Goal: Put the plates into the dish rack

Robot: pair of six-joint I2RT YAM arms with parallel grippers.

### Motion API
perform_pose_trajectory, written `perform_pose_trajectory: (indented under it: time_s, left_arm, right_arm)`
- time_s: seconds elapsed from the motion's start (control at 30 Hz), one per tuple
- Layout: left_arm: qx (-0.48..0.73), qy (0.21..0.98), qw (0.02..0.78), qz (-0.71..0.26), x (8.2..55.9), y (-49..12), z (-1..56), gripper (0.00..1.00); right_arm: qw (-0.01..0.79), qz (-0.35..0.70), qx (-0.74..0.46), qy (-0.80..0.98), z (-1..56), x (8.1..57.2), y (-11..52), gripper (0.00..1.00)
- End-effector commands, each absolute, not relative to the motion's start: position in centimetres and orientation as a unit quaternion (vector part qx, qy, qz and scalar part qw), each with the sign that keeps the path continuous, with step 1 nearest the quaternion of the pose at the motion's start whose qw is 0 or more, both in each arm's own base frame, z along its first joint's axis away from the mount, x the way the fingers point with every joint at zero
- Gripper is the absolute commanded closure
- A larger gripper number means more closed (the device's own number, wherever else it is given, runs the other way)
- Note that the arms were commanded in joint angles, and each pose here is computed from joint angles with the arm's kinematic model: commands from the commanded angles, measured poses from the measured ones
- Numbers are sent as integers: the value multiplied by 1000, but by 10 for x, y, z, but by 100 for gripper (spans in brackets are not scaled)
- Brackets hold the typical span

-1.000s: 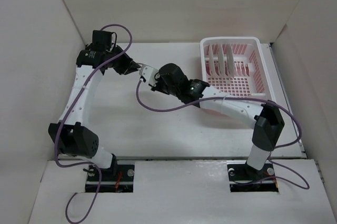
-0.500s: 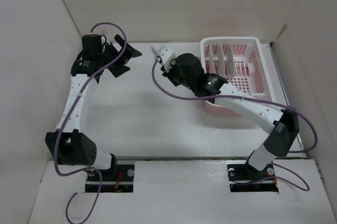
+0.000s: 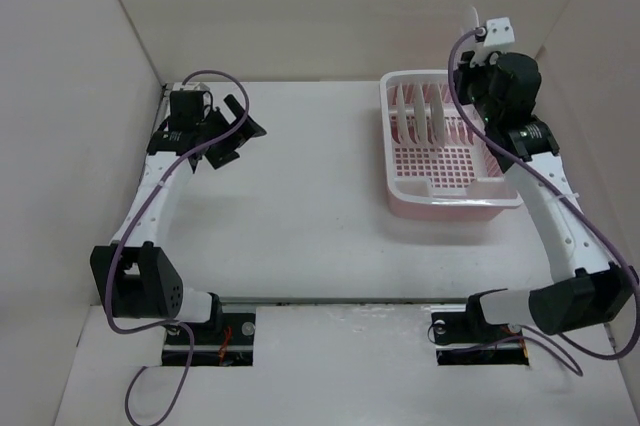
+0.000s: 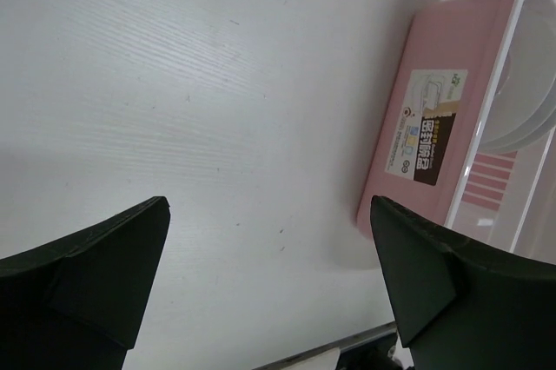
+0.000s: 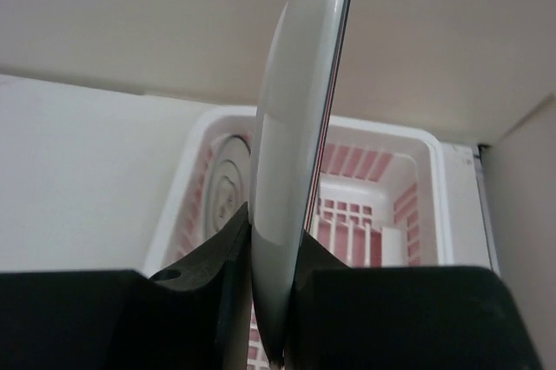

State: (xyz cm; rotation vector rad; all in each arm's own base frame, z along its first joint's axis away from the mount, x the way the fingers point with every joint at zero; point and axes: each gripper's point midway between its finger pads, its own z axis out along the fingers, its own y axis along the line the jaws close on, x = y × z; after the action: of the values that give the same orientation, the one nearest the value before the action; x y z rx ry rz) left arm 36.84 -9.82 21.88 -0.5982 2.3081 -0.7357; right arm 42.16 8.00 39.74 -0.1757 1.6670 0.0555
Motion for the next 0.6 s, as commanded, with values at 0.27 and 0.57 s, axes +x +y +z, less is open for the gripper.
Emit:
perform_pose_trajectory:
  time_s: [0.27,0.57]
  left_arm:
    - [-179,869,369,-276,380,-103,239,0]
    - [-170,877,361,-267,379,-102,227,0]
  right_arm:
    - [637,30,-14,770,348,474,8,100]
    - [583,40,-13,812,289,498,-8,100]
